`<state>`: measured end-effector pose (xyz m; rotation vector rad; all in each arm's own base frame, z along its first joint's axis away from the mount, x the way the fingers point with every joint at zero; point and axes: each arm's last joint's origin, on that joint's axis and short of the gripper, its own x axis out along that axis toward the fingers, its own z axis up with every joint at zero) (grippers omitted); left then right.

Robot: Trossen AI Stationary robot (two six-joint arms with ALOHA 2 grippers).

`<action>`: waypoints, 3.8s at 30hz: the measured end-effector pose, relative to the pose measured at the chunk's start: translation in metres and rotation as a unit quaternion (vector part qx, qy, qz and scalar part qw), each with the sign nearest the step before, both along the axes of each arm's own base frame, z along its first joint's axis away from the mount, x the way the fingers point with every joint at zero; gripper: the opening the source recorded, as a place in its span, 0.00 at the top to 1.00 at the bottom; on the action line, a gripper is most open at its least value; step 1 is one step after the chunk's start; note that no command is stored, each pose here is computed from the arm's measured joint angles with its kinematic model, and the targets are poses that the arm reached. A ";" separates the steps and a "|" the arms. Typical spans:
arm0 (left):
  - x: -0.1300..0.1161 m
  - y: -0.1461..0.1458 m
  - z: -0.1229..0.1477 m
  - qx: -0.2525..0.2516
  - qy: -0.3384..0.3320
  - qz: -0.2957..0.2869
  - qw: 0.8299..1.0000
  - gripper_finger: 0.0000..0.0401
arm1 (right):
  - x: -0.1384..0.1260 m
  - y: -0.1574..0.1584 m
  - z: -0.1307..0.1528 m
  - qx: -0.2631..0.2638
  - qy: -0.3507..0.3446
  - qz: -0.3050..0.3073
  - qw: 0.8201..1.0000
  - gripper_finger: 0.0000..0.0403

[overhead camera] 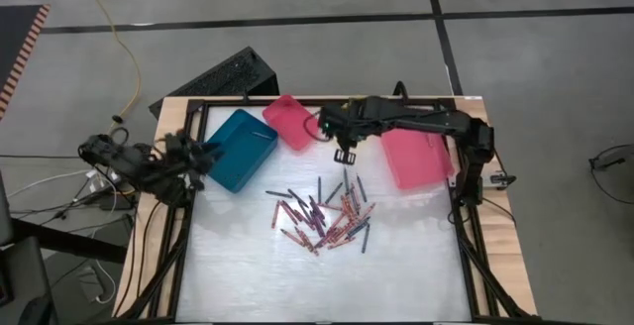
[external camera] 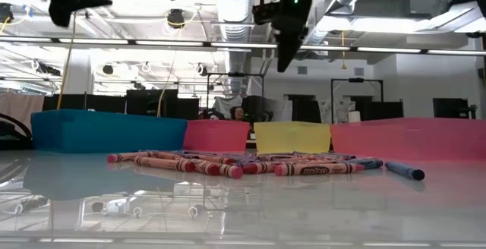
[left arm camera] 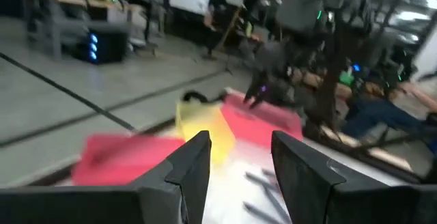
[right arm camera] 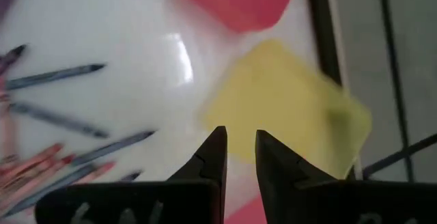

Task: Sort crayons
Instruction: Put the red crayon into the yellow bin

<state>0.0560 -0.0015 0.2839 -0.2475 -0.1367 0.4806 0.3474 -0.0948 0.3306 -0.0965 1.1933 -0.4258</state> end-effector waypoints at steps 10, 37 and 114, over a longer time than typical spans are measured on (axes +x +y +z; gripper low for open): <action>-0.036 0.020 0.058 0.093 -0.002 0.068 0.993 0.64 | -0.016 -0.086 0.009 -0.013 -0.078 0.004 0.997 0.82; -0.062 0.035 0.084 0.145 0.068 0.186 0.969 0.64 | -0.035 -0.168 0.025 -0.099 -0.267 0.018 0.958 0.82; -0.135 0.069 0.111 0.127 0.025 0.240 0.962 0.64 | -0.076 -0.200 0.011 0.007 -0.287 0.075 0.955 0.82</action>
